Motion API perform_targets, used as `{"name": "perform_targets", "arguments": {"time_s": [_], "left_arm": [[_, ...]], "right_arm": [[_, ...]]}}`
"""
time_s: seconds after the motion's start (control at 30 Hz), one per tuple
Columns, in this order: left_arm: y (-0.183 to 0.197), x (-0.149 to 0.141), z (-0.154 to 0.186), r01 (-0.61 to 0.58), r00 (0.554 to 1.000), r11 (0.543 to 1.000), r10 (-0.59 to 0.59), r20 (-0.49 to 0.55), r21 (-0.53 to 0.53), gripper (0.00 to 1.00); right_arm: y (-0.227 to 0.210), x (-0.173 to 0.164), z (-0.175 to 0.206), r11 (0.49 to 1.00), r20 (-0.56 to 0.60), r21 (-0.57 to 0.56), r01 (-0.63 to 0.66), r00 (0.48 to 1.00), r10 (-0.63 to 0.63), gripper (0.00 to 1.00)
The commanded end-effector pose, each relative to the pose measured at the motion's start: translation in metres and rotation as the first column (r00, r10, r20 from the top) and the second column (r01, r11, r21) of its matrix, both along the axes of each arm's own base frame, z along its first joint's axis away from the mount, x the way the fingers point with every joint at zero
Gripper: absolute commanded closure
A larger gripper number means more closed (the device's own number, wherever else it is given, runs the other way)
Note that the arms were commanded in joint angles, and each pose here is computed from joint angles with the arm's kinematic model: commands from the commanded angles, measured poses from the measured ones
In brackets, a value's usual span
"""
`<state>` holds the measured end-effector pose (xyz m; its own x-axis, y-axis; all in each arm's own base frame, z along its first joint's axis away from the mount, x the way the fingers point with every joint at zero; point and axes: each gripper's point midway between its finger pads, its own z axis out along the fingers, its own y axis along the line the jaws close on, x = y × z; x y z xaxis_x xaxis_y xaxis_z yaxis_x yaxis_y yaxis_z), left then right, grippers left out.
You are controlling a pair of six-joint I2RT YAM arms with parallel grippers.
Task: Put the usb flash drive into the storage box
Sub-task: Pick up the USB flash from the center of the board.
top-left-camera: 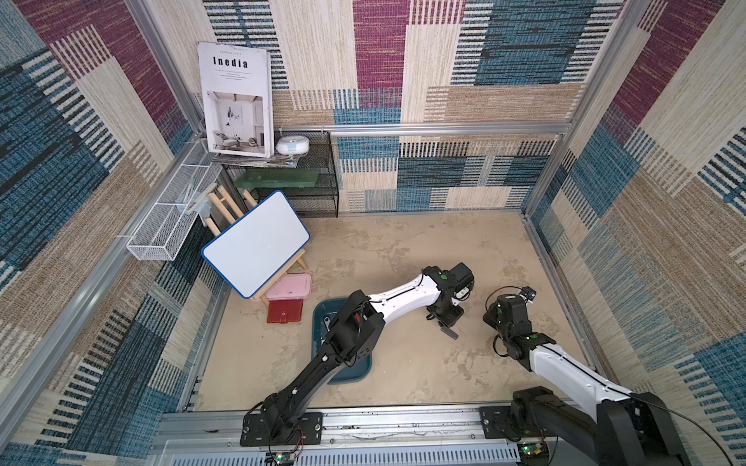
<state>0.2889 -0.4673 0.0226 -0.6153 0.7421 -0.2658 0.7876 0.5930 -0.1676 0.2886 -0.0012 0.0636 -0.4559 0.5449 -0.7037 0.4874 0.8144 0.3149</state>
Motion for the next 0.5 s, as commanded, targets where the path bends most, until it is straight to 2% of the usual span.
{"name": "perform_targets", "arguments": {"time_s": [0.0, 0.23, 0.47], "left_arm": [[0.016, -0.006, -0.024, -0.004, 1.0, 0.997, 0.006, -0.027, 0.081, 0.56], [0.03, -0.014, -0.043, 0.003, 1.0, 0.987, -0.001, -0.014, 0.161, 0.67], [0.041, -0.021, -0.051, -0.003, 1.0, 0.975, 0.002, 0.005, 0.224, 0.74]], "right_arm": [[0.001, 0.004, 0.005, 1.0, 0.017, 0.002, -0.001, 1.0, 0.001, 0.49], [0.002, 0.004, 0.004, 1.0, 0.013, 0.002, -0.006, 1.0, 0.006, 0.49], [0.002, 0.004, 0.004, 1.0, 0.013, 0.001, -0.006, 1.0, 0.006, 0.49]]}}
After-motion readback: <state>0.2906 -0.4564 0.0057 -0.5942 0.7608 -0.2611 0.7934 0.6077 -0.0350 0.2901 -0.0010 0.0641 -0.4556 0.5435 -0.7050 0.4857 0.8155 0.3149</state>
